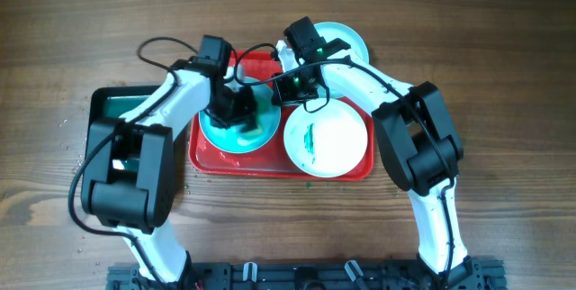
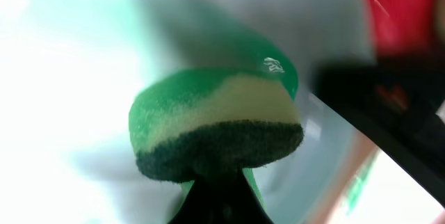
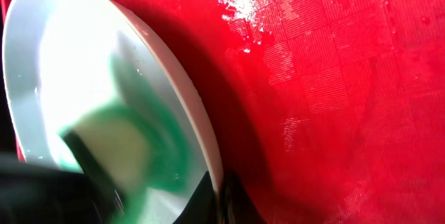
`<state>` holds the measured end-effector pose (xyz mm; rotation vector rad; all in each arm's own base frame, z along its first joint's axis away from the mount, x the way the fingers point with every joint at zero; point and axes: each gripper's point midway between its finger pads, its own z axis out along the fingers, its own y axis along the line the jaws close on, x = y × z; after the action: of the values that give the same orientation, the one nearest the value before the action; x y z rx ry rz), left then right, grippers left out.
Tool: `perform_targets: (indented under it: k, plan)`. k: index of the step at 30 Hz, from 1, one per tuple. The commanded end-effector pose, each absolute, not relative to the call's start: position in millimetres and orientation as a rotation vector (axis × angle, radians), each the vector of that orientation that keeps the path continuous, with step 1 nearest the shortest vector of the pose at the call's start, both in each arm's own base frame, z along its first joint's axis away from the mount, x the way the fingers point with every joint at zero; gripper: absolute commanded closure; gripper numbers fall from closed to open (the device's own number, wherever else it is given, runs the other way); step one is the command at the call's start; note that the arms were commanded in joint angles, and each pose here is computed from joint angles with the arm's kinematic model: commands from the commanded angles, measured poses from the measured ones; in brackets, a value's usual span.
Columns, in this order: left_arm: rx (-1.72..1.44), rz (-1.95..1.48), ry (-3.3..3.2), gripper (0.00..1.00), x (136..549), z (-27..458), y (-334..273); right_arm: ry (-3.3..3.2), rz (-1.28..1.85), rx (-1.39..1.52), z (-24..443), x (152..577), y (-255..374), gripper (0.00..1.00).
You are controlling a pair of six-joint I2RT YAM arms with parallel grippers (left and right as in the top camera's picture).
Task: Clean dirty plates on tray and stack at the side
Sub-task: 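Scrub the plate surface with the sponge while the right gripper holds it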
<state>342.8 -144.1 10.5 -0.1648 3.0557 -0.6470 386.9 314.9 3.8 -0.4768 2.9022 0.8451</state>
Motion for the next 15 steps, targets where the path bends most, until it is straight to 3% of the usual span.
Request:
perform_targets:
  k: [1, 5, 8, 12, 15]
  plan:
    - [-0.058, -0.806, 3.040, 0.96, 338.5, 3.9, -158.8, 2.929, 0.863, -0.485, -8.0, 382.1, 316.0, 0.96]
    - [-0.418, -0.316, 2.970, 0.96, 369.9, -12.8, -99.2, 2.928, 0.863, -0.486, -8.0, 382.2, 316.0, 0.96]
    - [-0.521, 0.081, 2.833, 0.96, 388.0, -11.3, -49.7, 2.924, 0.864, -0.486, -7.7, 383.1, 316.5, 0.96]
    - [-0.653, 0.381, 2.678, 0.96, 393.6, -0.2, -9.4, 2.916, 0.866, -0.486, -7.3, 384.5, 317.3, 0.96]
    - [-0.672, 0.399, 2.685, 0.96, 389.2, 3.6, -8.2, 2.917, 0.853, -0.484, -8.0, 385.2, 316.1, 0.96]
